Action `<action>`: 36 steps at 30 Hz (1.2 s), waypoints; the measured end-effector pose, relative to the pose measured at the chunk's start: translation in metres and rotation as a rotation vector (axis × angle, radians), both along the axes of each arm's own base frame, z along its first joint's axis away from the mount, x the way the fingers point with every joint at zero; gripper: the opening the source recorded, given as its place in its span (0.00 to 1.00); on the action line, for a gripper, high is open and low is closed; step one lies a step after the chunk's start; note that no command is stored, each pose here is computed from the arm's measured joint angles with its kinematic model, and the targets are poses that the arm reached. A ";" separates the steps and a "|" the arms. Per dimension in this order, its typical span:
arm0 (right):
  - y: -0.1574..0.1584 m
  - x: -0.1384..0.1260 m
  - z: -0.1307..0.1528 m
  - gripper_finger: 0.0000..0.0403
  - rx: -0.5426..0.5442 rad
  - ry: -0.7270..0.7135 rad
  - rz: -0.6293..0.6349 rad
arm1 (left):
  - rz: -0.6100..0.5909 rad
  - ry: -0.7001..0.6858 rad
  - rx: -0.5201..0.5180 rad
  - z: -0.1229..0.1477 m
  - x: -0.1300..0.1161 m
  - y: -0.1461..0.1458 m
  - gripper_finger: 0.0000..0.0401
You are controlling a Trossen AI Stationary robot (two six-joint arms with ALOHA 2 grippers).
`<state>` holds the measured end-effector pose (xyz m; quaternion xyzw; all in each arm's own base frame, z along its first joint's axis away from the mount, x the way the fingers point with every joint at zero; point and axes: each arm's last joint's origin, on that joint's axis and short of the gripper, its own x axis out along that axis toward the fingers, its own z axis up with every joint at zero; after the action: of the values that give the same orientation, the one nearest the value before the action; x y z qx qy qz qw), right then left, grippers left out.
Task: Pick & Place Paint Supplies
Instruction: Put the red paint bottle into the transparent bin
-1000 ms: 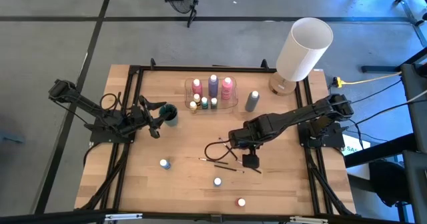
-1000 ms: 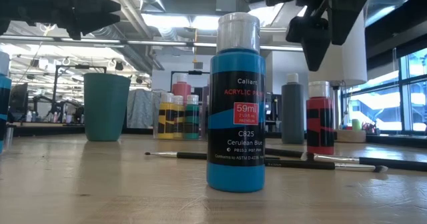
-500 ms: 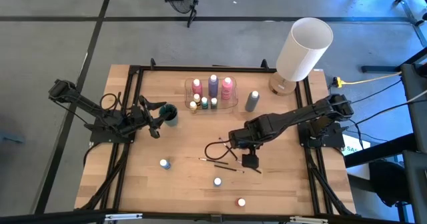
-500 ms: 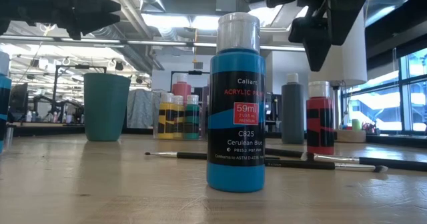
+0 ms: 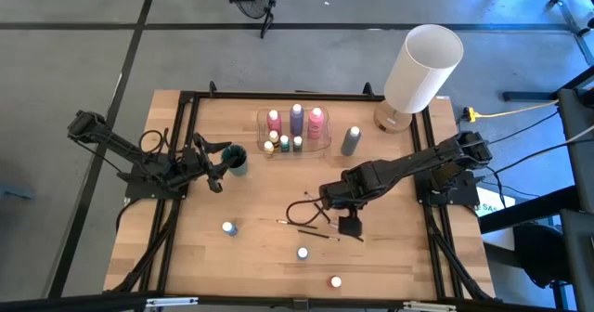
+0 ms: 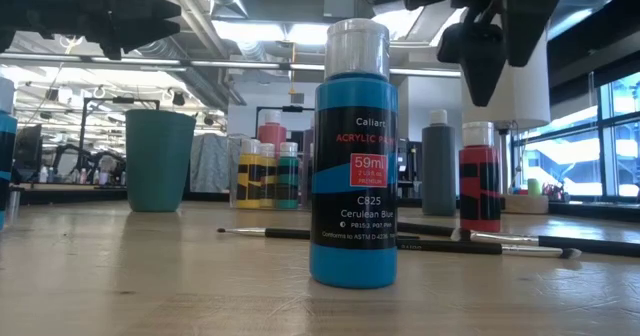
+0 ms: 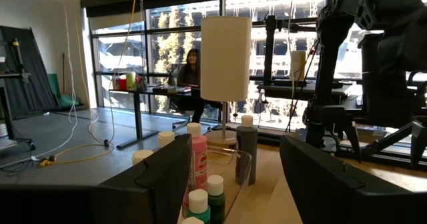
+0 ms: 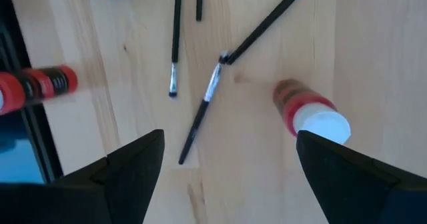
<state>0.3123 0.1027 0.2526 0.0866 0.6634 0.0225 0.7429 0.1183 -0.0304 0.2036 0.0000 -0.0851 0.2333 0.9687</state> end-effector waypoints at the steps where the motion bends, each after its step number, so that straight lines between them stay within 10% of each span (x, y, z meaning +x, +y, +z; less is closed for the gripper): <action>1: 0.000 -0.001 0.000 0.85 -0.004 0.005 0.013 | 0.000 0.000 0.000 0.000 0.000 0.000 0.56; 22: 0.001 -0.020 0.004 0.85 -0.097 0.120 0.057 | 0.000 0.000 0.000 0.000 0.000 0.000 0.56; 36: -0.004 -0.078 0.086 0.85 -0.147 -0.218 -0.014 | 0.002 0.000 -0.001 0.000 0.000 0.000 0.56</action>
<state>0.2344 0.0988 0.3386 0.0338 0.5781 -0.0221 0.8149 0.1183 -0.0304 0.2036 -0.0003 -0.0851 0.2344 0.9684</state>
